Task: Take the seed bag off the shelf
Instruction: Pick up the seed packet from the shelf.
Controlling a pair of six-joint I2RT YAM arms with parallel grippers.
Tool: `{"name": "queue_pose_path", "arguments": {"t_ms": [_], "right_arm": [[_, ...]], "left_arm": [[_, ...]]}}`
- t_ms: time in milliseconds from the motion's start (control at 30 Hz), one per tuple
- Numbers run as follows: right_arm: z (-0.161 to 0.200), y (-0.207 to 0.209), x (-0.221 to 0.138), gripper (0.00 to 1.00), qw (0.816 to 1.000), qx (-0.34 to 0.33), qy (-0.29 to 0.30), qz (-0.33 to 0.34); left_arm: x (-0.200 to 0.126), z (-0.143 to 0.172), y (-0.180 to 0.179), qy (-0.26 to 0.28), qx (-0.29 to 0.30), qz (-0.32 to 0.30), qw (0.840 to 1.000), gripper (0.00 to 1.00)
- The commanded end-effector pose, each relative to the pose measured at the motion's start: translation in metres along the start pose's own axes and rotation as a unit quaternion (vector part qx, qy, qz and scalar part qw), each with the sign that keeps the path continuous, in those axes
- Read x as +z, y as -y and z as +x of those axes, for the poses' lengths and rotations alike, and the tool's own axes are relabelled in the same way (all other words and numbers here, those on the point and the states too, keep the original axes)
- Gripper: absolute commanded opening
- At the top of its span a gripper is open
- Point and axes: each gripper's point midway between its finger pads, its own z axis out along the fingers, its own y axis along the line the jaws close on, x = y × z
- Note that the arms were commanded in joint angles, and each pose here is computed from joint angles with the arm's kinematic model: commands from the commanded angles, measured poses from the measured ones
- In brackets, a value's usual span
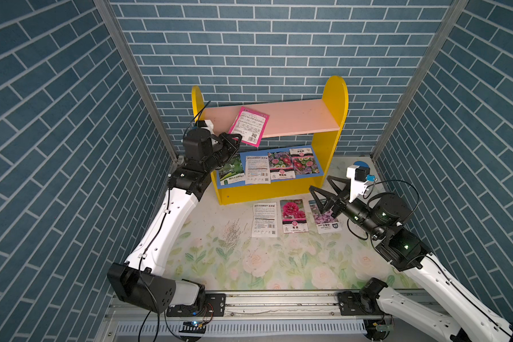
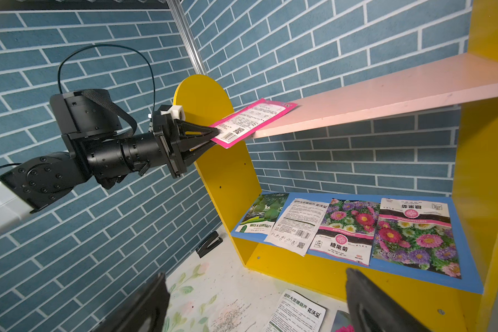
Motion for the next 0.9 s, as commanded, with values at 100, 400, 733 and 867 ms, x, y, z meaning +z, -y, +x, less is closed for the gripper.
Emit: {"name": "queue_pose_path", "arguments": {"t_ms": [100,400,733,867], "right_arm": [[-0.013,-0.013,-0.001,0.96,0.998,0.024,0.043,-0.043],[-0.027,-0.046,0.021,0.93,0.977,0.098,0.083,-0.172],[-0.057,-0.066,0.036,0.90,0.923,0.176,0.125,-0.319],[-0.067,-0.070,0.043,0.87,0.911,0.185,0.134,-0.343]], "left_arm": [[-0.012,-0.008,0.026,0.012,0.038,0.051,0.998,0.07],[-0.052,0.018,0.087,-0.021,0.090,0.218,0.972,0.00],[-0.123,0.058,0.143,-0.031,0.123,0.355,0.926,0.00],[-0.133,0.075,0.141,-0.040,0.121,0.372,0.919,0.00]]}}
